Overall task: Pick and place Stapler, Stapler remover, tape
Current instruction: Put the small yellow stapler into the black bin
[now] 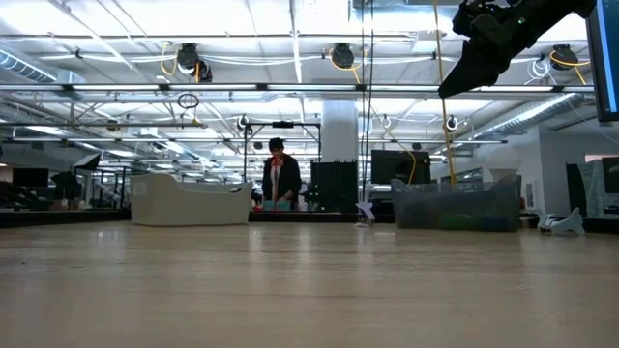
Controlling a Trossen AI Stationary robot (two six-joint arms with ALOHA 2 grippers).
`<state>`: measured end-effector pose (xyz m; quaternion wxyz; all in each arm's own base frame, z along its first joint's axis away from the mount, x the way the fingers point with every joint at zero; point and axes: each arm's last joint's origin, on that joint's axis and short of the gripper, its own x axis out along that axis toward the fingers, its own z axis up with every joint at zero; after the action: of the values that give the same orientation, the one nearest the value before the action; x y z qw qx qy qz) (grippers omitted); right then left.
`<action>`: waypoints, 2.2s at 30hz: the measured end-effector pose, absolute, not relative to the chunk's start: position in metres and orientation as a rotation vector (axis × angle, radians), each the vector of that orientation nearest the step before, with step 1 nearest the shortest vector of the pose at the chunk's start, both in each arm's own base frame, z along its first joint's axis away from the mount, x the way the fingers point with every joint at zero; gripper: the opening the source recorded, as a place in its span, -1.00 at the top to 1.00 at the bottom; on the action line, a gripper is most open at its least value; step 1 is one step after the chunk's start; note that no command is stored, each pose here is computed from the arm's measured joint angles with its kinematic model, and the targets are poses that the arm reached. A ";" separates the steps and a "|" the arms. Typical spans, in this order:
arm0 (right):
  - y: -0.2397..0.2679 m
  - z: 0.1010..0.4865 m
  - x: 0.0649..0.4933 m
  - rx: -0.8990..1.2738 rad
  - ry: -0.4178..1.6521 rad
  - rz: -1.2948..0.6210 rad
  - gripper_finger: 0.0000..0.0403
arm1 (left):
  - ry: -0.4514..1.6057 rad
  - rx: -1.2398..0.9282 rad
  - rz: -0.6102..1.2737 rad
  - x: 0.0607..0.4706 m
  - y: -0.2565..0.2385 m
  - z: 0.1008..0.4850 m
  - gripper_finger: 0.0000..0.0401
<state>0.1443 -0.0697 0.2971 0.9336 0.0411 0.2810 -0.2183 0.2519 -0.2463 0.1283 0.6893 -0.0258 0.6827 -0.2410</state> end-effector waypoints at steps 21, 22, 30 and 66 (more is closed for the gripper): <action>-0.071 0.302 0.147 0.100 0.506 -0.460 0.41 | 1.547 -0.121 -0.442 0.272 -0.219 0.127 0.69; -0.071 0.303 0.147 0.099 0.499 -0.459 0.41 | 1.548 -0.120 -0.441 0.273 -0.217 0.127 0.69; -0.071 0.304 0.148 0.110 0.483 -0.459 0.42 | 1.460 0.038 -0.337 0.279 -0.194 0.143 0.69; -0.057 0.322 0.213 -0.355 0.114 0.004 0.24 | 0.132 -0.569 -0.079 0.317 0.084 0.346 0.69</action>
<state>0.2132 -0.0571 0.3223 0.9827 -0.1763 0.0569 0.0020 0.3173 0.0841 0.3464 0.9569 -0.2803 0.0650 -0.0388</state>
